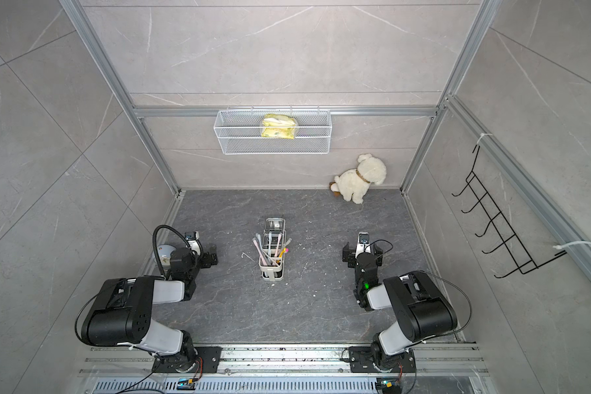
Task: Place the toothbrush into the toothbrush holder
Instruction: Reset both arms
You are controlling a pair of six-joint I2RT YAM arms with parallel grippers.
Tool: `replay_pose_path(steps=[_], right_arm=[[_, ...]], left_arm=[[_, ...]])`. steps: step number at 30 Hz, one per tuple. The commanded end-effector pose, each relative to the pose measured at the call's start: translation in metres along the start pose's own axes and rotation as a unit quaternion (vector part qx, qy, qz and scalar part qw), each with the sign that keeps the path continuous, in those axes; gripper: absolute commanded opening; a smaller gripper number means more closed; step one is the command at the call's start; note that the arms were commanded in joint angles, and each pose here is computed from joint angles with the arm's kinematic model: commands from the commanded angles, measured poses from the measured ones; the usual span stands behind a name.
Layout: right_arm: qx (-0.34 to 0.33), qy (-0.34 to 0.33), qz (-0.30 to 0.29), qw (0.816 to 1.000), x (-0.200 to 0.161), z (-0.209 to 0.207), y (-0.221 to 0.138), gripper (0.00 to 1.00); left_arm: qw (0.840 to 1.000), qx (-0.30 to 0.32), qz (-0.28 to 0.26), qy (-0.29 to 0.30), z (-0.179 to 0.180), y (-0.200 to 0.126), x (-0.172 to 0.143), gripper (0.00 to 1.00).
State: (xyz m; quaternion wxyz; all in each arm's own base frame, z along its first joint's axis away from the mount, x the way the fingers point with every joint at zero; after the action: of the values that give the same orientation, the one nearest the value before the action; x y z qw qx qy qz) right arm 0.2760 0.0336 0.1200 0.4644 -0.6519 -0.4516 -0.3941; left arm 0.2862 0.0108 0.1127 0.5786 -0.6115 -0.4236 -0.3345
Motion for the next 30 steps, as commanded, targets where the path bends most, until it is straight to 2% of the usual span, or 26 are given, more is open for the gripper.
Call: replay_pose_path(steps=[1, 30], right_arm=[[0.004, 0.006, -0.001, 1.000, 0.0090, -0.0019, 0.0083, 1.00], [0.005, 0.007, -0.004, 1.000, 0.0092, -0.0021, 0.0077, 1.00]], left_arm=[[1.000, -0.005, -0.023, -0.006, -0.0007, 0.0009, 0.0130, 1.00], [1.000, -0.012, -0.024, -0.009, 0.0006, 0.0001, 0.0131, 1.00]])
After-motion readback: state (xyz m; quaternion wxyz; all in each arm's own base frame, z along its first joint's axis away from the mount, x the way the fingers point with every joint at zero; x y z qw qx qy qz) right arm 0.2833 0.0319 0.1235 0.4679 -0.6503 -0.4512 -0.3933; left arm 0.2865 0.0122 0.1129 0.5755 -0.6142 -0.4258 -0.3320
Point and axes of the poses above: each gripper's point midway between its finger pads, its own y axis out along the fingers, its own z axis along the line the jaws close on, x = y × z, the point moved 10 cm from there along -y, back along the fingers, and after that the axes turned 8 degrees about -y, right-handed, at the moved point
